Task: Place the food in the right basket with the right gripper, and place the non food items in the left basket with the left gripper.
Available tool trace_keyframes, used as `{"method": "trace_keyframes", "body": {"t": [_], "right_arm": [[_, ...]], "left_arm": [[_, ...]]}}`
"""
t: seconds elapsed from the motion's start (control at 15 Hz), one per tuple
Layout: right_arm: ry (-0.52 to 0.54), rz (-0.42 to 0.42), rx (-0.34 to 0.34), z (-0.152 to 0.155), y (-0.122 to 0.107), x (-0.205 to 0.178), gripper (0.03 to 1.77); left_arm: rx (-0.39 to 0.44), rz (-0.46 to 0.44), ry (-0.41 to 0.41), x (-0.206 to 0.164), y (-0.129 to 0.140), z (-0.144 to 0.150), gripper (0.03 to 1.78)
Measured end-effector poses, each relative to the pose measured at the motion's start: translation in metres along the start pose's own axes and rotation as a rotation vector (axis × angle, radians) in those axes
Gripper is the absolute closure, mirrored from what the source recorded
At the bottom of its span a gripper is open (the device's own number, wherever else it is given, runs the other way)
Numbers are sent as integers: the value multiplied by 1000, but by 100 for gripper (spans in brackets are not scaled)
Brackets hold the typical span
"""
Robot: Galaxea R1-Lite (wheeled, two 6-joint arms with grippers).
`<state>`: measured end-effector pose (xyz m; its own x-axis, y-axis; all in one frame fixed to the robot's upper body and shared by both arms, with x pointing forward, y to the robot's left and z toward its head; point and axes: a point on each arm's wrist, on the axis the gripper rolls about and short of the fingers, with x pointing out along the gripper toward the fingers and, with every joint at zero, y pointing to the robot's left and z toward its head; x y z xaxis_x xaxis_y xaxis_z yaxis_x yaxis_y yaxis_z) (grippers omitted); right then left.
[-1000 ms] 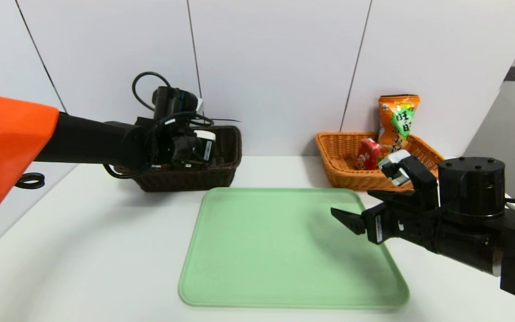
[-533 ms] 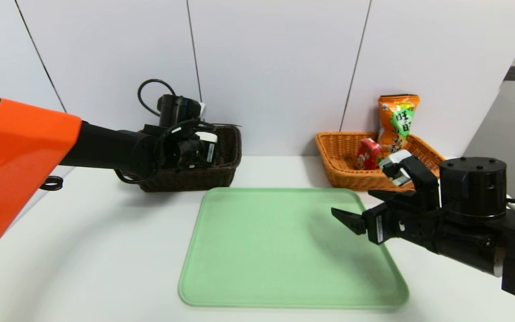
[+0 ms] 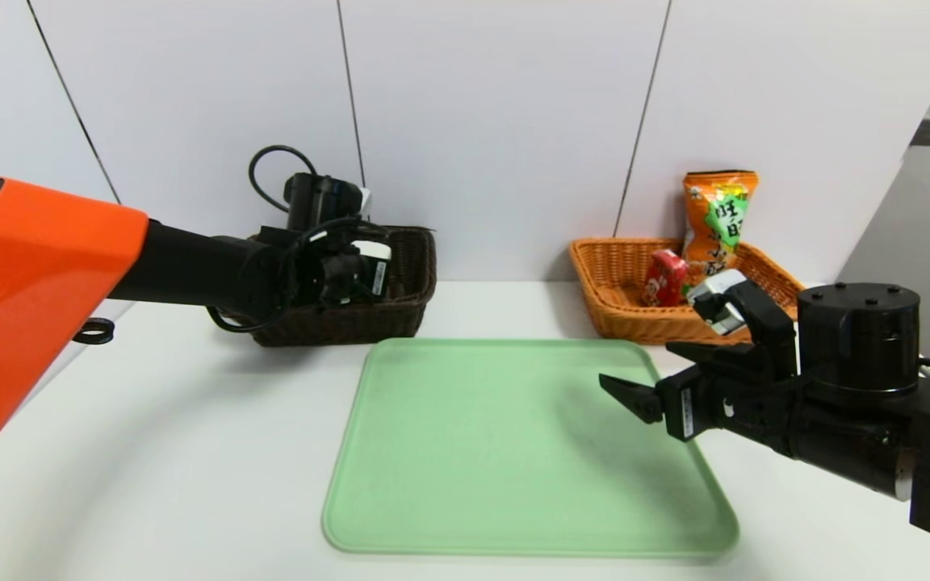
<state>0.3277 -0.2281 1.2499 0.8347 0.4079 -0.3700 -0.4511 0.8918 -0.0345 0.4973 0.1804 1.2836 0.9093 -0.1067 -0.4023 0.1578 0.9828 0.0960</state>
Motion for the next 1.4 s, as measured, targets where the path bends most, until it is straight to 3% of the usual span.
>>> {"method": "trace_keyframes", "body": {"t": [0.27,0.53,0.87,1.2,1.4], "right_arm": [[-9,-4,2,2,-1,-2,9],[-14,-5,-1,3,-1,-3,9],[-24,-1,-2,5,0,-4,9],[-103,-27,1,27,-2,-4,9],[-146,-100,-9,43,-17,-16,9]], "left_arm": [[2,1,4,0,0,0,84],[-15,12,-36,0,2,5,54],[-15,13,-47,-5,4,9,34],[-35,11,-71,-45,13,35,23],[-71,51,-86,-89,32,51,19]]}}
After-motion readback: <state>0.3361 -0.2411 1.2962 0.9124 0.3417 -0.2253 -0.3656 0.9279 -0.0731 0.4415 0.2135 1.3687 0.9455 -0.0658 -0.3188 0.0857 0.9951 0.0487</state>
